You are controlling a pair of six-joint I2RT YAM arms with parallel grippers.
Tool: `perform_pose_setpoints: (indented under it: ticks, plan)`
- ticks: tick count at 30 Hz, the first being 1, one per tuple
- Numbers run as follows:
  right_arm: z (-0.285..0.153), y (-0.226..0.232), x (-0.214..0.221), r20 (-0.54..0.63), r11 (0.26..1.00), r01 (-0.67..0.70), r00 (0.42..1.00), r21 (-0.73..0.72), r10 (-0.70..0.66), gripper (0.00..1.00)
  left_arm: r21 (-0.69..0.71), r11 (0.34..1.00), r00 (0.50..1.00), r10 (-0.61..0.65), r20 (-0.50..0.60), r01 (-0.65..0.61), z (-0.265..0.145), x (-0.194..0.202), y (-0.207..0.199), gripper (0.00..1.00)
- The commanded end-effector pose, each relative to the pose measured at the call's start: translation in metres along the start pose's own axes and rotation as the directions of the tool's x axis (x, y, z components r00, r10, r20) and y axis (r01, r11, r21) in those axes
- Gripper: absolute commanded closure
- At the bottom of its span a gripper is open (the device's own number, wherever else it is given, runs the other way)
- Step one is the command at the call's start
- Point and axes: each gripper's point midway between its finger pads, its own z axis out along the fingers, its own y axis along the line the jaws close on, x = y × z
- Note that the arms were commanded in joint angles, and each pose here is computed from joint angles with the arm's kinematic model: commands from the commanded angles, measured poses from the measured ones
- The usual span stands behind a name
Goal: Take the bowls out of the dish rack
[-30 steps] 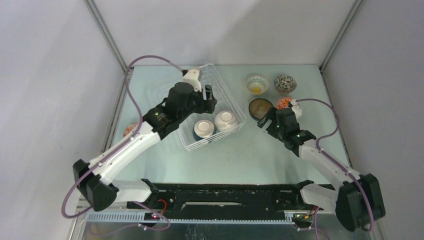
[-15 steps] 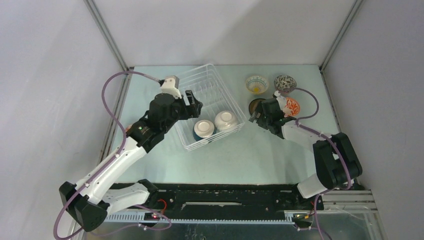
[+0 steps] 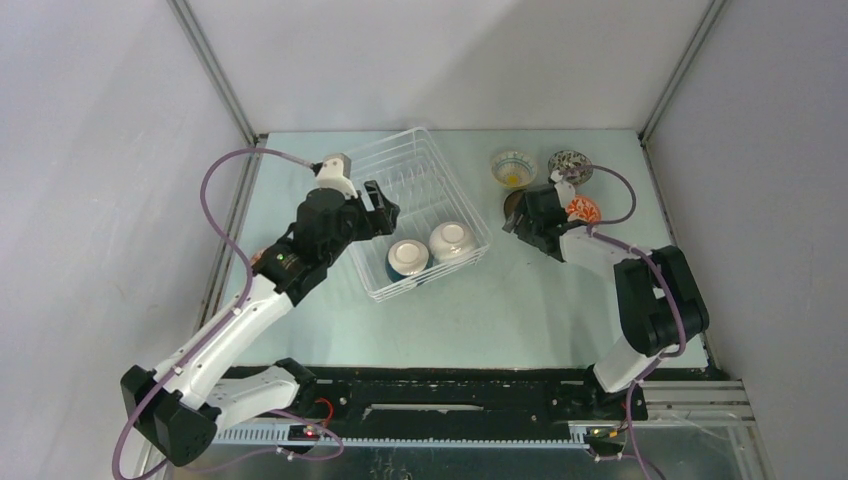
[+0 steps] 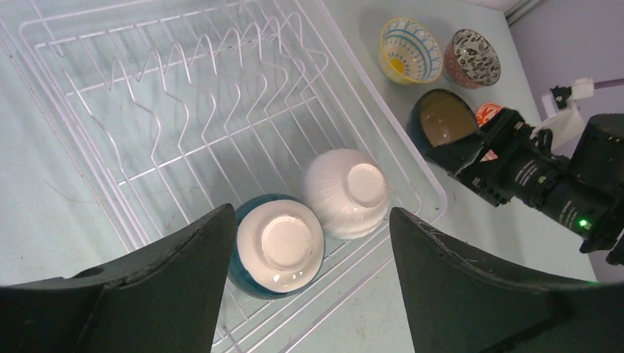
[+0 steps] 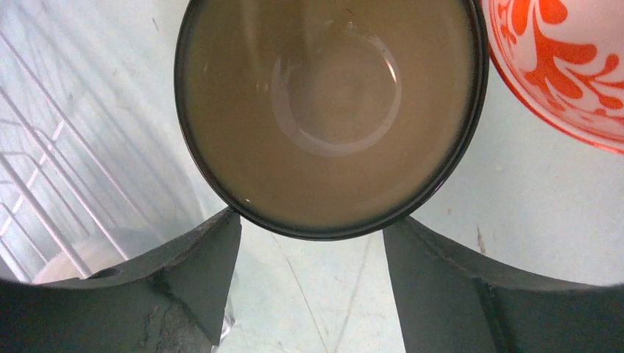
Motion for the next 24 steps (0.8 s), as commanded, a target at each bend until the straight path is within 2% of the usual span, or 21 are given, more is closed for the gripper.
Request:
perform_pose_setpoints:
  ticks: [1,8,11,18,23,24]
  plan:
    - [0.009,0.005,-0.037,0.086,1.000,-0.014,0.996,0.005,0.014,0.22,-0.002,1.000,0.999,-0.025,0.023,0.025,0.003,0.000,0.005,0.16]
    - [-0.018,0.023,-0.035,0.073,0.995,0.076,0.995,-0.066,-0.071,0.11,-0.016,1.000,1.000,0.012,-0.005,-0.012,0.011,0.006,0.010,0.17]
    - [-0.042,0.033,-0.041,0.106,0.988,0.107,0.990,-0.109,-0.095,0.11,0.006,0.999,0.997,0.052,-0.048,-0.052,0.018,0.014,0.006,0.19]
    - [-0.093,0.038,-0.054,0.179,0.971,0.190,0.970,-0.147,-0.163,0.15,0.030,0.993,0.973,0.119,-0.197,-0.115,0.040,0.049,0.008,0.31]
    - [-0.121,0.055,-0.058,0.206,0.940,0.236,0.961,-0.248,-0.187,0.16,0.035,0.990,0.952,0.143,-0.272,-0.139,0.050,0.074,0.014,0.35]
    - [-0.126,0.059,-0.059,0.214,0.931,0.246,0.958,-0.269,-0.191,0.16,0.031,0.989,0.947,0.146,-0.285,-0.143,0.053,0.078,0.015,0.39]
